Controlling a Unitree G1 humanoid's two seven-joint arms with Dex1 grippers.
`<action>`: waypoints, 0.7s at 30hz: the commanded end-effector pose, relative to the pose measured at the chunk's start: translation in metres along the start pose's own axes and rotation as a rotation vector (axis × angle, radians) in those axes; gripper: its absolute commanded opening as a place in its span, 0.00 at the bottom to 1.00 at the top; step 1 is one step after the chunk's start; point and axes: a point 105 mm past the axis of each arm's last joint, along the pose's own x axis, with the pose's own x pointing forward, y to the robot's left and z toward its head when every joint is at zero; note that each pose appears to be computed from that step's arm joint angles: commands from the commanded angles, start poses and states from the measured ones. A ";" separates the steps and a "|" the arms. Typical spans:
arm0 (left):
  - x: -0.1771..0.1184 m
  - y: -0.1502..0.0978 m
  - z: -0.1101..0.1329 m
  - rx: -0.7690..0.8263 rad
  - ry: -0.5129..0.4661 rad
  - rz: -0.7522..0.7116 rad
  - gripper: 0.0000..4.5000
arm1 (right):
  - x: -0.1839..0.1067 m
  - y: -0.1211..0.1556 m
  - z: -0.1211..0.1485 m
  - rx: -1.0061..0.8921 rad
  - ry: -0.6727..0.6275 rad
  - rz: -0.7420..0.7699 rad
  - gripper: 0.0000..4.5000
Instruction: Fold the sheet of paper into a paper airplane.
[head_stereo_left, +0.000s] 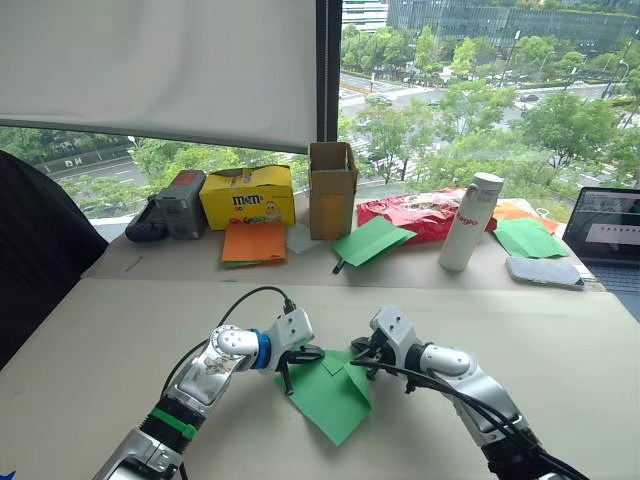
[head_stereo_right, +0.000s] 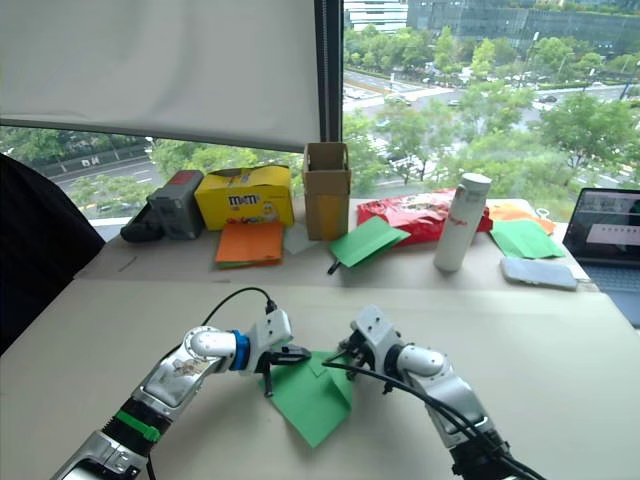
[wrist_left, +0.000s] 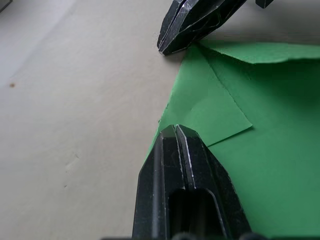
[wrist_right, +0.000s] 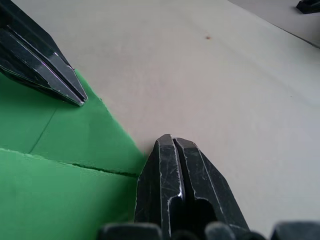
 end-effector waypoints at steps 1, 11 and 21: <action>-0.003 0.008 -0.008 -0.001 0.041 0.024 0.00 | -0.006 0.000 0.007 -0.004 -0.026 -0.001 0.00; 0.000 0.006 -0.006 0.000 0.030 0.014 0.00 | -0.008 0.000 0.034 -0.027 -0.133 -0.020 0.00; 0.000 0.009 0.002 -0.022 -0.008 0.034 0.00 | 0.000 0.017 0.017 -0.008 -0.076 0.048 0.00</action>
